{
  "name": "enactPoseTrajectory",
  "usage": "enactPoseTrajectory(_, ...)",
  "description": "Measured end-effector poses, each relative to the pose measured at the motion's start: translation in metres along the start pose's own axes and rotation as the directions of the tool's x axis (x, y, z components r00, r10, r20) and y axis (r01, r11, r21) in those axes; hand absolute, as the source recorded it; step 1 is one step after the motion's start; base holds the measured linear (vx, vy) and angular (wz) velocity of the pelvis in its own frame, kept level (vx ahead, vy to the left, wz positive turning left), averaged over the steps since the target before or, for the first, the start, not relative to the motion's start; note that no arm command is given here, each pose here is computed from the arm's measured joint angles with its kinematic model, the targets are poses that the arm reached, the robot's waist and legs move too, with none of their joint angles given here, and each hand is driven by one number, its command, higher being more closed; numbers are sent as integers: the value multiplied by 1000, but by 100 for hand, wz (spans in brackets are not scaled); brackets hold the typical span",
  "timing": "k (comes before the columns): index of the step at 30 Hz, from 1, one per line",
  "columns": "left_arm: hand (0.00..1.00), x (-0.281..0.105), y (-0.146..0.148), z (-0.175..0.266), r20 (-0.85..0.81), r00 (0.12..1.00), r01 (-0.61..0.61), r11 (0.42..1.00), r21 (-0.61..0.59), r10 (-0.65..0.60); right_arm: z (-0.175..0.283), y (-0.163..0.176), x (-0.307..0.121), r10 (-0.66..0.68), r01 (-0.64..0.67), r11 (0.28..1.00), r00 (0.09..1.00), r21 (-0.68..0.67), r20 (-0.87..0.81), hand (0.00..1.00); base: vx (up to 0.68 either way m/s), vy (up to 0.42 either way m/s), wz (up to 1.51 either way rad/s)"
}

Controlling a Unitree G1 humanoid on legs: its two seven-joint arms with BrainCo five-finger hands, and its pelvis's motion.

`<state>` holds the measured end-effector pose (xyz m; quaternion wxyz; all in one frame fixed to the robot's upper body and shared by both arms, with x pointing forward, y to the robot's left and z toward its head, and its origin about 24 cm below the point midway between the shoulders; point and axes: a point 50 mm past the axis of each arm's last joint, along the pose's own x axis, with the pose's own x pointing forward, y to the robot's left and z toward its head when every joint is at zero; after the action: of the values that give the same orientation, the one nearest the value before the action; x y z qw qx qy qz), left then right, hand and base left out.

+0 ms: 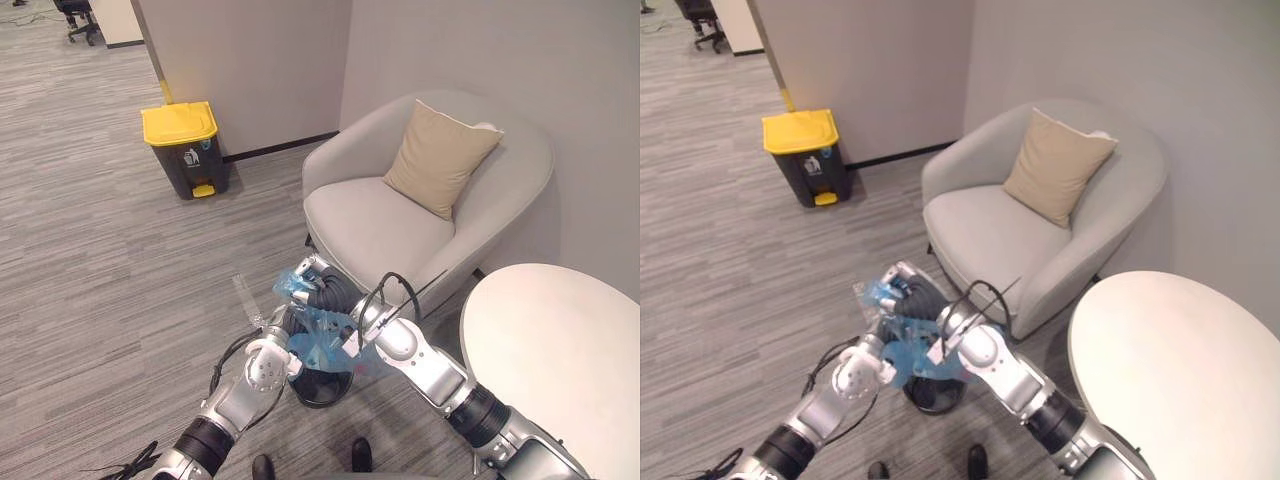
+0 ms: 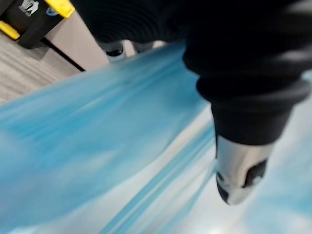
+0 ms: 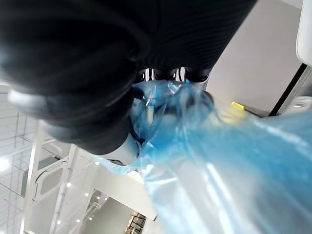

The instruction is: Gather rubbish on tea table into small bin, then transfer packed bag to large trash can.

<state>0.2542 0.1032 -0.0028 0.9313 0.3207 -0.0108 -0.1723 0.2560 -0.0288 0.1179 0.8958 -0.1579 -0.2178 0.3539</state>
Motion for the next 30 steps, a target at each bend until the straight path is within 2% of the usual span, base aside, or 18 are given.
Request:
enactPoseTrajectory(3,0,0,-4,-3,-21,1000,10,1000,-8,-10,5,0,5,-4,3,999,1000,37,19,100,-8,-5,-4)
enactPoseTrajectory(4,100,0,-7,-4,-28,1000,14,1000,-17,-14,7,1,8,-6,5,998,1000,58,30,100,-5,-5,-4)
enactPoseTrajectory(17,100,-1,-16,-14,-92,995,33,999,-31,-36,23,5,23,7,-19,993,995,113,100,100,18,-7,-6)
enactPoseTrajectory(24,100,-2,-19,-14,-117,993,6,991,-135,-22,21,11,21,-12,-2,989,995,149,96,100,-1,0,1)
enactPoseTrajectory(25,100,-2,-20,-15,-121,992,6,990,-144,-24,20,13,19,-13,1,990,996,143,89,0,-6,-2,4)
enactPoseTrajectory(30,100,-11,-23,-24,-182,983,-20,981,-193,-15,14,17,13,-37,29,992,997,127,65,0,-1,0,4)
